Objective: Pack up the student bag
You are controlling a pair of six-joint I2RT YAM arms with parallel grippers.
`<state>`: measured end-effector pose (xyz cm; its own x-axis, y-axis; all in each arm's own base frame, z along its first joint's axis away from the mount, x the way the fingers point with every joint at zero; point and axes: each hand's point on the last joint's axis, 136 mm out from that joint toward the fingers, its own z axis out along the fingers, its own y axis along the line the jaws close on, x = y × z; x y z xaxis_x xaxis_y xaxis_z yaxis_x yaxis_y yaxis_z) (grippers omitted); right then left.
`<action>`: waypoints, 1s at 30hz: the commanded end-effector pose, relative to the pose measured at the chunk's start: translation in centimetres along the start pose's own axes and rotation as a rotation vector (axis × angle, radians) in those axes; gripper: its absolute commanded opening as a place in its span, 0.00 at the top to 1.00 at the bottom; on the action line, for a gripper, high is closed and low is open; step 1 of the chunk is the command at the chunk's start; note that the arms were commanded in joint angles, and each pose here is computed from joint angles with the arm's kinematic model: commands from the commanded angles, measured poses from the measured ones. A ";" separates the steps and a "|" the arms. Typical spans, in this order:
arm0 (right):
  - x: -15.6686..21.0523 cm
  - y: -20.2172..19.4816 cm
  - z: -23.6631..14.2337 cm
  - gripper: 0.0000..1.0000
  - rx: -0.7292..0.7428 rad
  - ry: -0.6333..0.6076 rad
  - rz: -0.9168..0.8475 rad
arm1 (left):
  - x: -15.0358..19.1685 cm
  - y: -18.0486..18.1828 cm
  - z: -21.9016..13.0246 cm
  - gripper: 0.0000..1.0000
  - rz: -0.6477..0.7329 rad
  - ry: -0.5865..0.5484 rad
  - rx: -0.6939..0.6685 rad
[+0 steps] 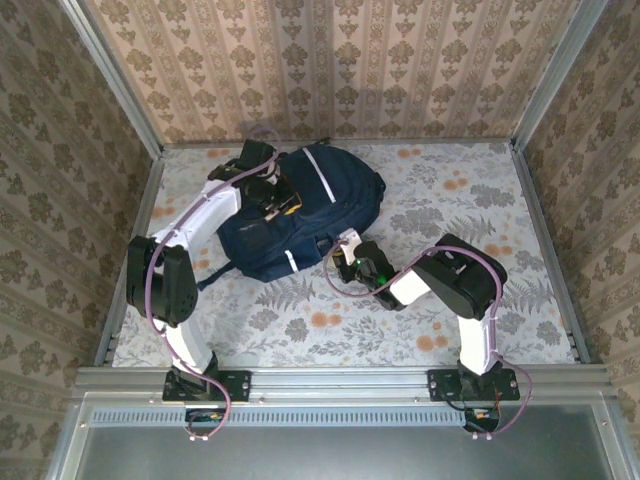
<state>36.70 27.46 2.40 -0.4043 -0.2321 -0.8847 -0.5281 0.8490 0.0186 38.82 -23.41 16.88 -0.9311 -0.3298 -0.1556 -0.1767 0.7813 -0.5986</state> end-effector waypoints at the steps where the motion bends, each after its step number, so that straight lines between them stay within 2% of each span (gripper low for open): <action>1: 2.0 -2.0 -1.0 1.00 0.042 0.085 -0.009 | -1.2 0.4 -1.7 1.00 0.087 -0.052 -0.065; 10: 2.3 -2.6 -2.2 0.99 0.013 0.145 -0.074 | -0.7 0.0 -1.6 1.00 0.239 -0.050 -0.168; 13: 2.3 -2.9 -2.4 0.98 0.025 0.149 -0.075 | -0.5 0.2 -1.5 1.00 0.232 -0.040 -0.170; 18: 2.9 -4.4 -2.9 0.80 0.114 0.117 -0.011 | 0.1 -0.2 -1.2 1.00 0.194 -0.022 -0.125; 24: 3.0 -6.1 -3.3 0.77 0.219 0.076 0.034 | 0.4 -0.4 -1.1 1.00 0.174 -0.012 -0.107; 30: 2.3 -5.0 -3.3 0.78 0.148 0.025 0.005 | 0.5 -0.7 -0.9 1.00 0.164 -0.004 -0.087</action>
<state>35.91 21.65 2.11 -0.4366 -0.2395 -0.8672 -0.4224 0.9056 -0.0374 37.93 -23.97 16.90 -0.9562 -0.1869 -0.2254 -0.0566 0.8733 -0.4839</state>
